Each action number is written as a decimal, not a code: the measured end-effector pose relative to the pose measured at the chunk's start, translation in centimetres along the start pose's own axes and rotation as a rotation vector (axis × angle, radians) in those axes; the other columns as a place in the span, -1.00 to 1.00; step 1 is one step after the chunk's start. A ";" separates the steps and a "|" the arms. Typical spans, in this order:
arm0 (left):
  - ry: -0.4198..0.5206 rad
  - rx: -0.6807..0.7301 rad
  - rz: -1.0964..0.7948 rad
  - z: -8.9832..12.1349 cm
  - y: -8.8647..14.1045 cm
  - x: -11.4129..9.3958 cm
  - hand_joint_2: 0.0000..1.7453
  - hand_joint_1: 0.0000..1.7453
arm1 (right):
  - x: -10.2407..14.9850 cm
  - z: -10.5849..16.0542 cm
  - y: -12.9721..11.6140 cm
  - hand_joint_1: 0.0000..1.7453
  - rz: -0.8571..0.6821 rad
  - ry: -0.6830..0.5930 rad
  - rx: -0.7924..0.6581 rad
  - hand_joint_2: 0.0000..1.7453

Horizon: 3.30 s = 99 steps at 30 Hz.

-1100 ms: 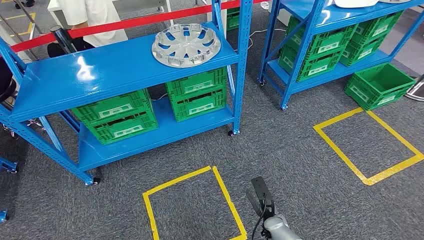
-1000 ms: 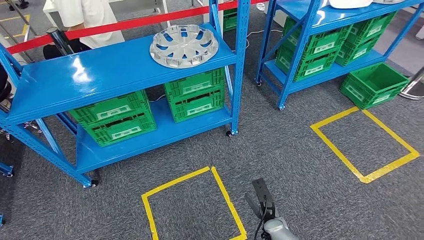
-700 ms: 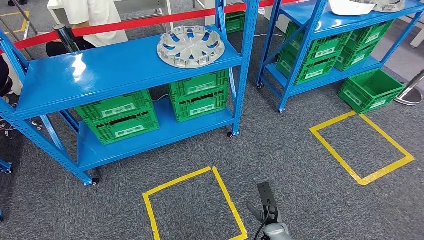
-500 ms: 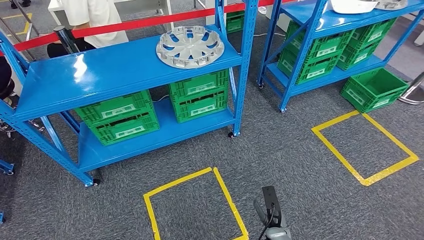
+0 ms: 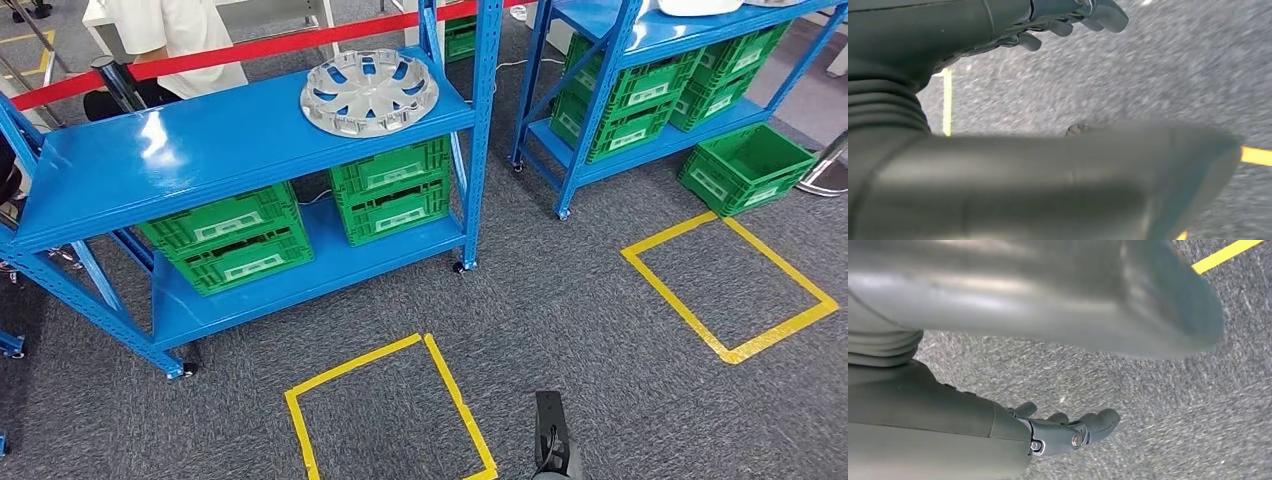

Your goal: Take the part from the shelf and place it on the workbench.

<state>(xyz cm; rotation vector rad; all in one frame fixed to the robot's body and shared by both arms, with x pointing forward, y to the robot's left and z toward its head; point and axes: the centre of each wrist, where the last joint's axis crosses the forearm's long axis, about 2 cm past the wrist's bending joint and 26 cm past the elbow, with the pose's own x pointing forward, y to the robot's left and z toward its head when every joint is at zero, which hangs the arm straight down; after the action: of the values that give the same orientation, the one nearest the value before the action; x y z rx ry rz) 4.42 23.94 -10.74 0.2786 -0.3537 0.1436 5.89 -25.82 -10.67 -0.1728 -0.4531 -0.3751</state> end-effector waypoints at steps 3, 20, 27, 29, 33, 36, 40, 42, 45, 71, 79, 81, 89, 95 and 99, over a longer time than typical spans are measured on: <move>-0.019 0.010 -0.005 0.0 -0.3 0.7 0.00 -1.00 | -0.3 0.1 0.3 -1.00 -0.015 0.006 -0.008 -1.00; -0.047 0.045 0.022 0.3 -2.2 2.7 -0.50 -1.00 | -1.2 0.6 1.1 -1.00 -0.093 0.079 -0.007 1.00; -0.052 0.042 0.039 0.3 -2.3 2.8 -1.00 -1.00 | -1.4 0.7 1.3 -1.00 -0.066 0.059 -0.012 -0.50; -0.052 0.043 0.044 0.3 -2.2 2.8 -1.00 -1.00 | -1.4 0.7 1.3 -1.00 -0.073 0.041 -0.009 -1.00; -0.052 0.044 0.046 0.3 -2.2 2.8 -1.00 -1.00 | -1.4 0.7 1.4 -1.00 -0.080 0.037 -0.004 -1.00; -0.052 0.044 0.046 0.3 -2.2 2.8 -1.00 -1.00 | -1.4 0.7 1.4 -1.00 -0.085 0.040 -0.008 -1.00; -0.052 0.044 0.046 0.3 -2.2 2.8 -1.00 -1.00 | -1.5 0.8 1.3 -1.00 -0.088 0.045 -0.015 -1.00; -0.052 0.044 0.046 0.3 -2.2 2.8 -1.00 -1.00 | -1.5 0.8 1.3 -1.00 -0.088 0.047 -0.016 -1.00; -0.052 0.044 0.046 0.3 -2.2 2.8 -1.00 -1.00 | -1.5 0.8 1.3 -1.00 -0.089 0.050 -0.017 -1.00; -0.052 0.037 0.060 0.3 -2.1 2.7 -1.00 -1.00 | -1.6 0.8 1.3 -1.00 -0.102 0.023 -0.063 1.00; -0.045 0.040 0.070 0.3 -2.1 2.6 -1.00 -1.00 | -1.4 0.5 0.4 -1.00 -0.170 -0.069 -0.110 1.00; -0.045 0.040 0.070 0.3 -2.1 2.6 -1.00 -1.00 | -1.2 0.3 -0.1 -1.00 -0.189 -0.098 -0.123 1.00; -0.044 0.041 0.073 0.3 -2.1 2.6 -1.00 -1.00 | -0.7 -0.2 -1.6 -1.00 -0.213 -0.136 -0.154 1.00; -0.043 0.041 0.077 0.3 -2.1 2.6 -1.00 -1.00 | 0.0 -0.6 -2.4 -1.00 -0.224 -0.255 -0.175 1.00; -0.044 0.041 0.078 0.3 -2.1 2.6 -1.00 -1.00 | 2.2 -1.5 -3.7 -1.00 -0.213 -0.424 -0.210 1.00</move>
<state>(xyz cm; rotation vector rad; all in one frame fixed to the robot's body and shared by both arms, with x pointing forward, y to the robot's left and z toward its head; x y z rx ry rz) 7.16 22.06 -10.08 0.3089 -0.4055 0.2218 6.94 -30.25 -10.71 -0.4145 -0.8541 -0.6000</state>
